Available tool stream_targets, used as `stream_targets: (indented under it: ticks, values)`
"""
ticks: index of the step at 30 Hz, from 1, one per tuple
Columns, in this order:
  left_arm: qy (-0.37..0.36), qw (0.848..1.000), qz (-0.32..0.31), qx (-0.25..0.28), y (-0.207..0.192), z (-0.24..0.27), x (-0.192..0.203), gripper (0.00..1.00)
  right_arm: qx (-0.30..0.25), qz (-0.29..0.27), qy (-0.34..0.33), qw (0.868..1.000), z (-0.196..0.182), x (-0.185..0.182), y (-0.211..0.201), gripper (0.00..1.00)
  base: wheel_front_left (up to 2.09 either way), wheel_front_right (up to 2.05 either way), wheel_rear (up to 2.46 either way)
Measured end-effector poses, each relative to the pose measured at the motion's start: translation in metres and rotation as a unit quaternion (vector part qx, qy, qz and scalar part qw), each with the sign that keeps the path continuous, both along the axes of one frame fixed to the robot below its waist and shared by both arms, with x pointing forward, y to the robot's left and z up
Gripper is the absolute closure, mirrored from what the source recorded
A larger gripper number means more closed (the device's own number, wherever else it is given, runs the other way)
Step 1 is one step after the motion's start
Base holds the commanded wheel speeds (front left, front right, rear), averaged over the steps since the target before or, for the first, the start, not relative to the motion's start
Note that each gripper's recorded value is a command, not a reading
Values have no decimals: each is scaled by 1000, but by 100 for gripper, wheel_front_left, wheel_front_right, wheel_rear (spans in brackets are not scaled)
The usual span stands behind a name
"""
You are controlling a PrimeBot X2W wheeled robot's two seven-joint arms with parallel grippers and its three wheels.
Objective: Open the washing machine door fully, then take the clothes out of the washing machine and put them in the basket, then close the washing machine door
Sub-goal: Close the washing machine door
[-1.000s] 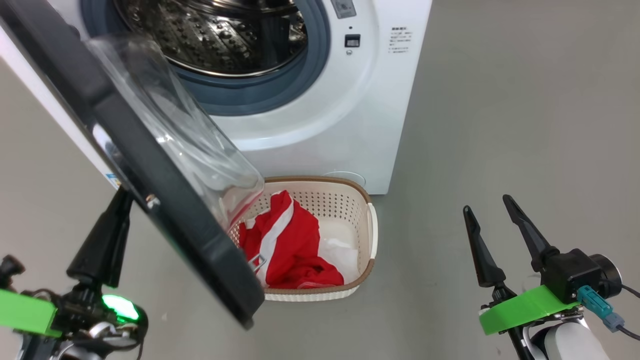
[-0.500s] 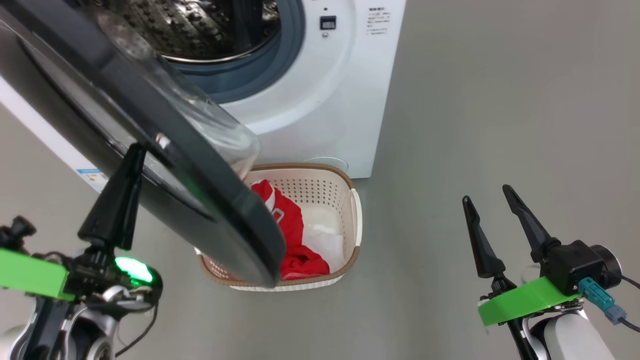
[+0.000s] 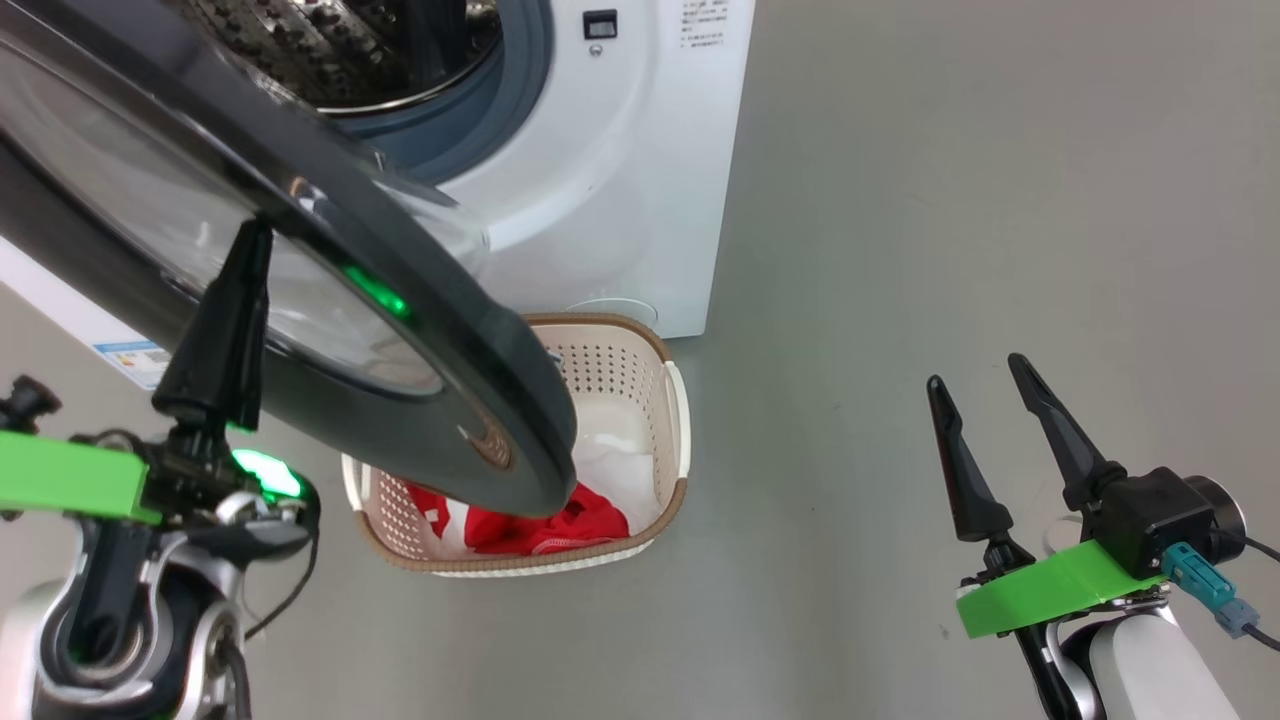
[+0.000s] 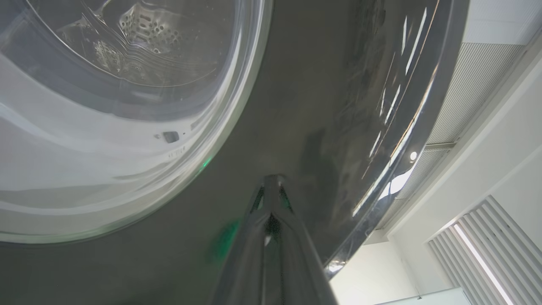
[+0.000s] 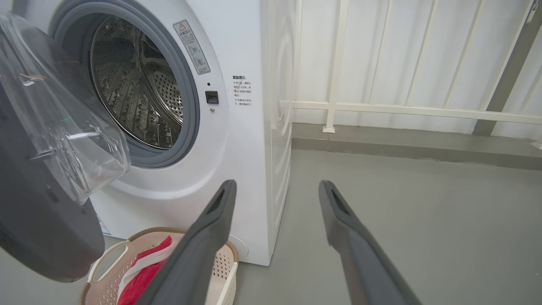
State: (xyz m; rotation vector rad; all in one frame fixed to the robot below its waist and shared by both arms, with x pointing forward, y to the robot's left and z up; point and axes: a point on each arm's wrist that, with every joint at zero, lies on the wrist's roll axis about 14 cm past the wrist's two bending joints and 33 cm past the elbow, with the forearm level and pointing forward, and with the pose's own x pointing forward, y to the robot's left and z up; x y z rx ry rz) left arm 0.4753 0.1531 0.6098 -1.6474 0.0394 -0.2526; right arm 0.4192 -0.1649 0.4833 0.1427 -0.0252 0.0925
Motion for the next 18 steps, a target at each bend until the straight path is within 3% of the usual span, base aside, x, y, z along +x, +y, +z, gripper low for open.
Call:
stream_targets:
  ticks: [18]
  values:
    - [-31, 999, -13, -31, -28, 12, 44, 100, -1, -18, 9, 1000, -8, 4, -13, 0, 0, 0, 0]
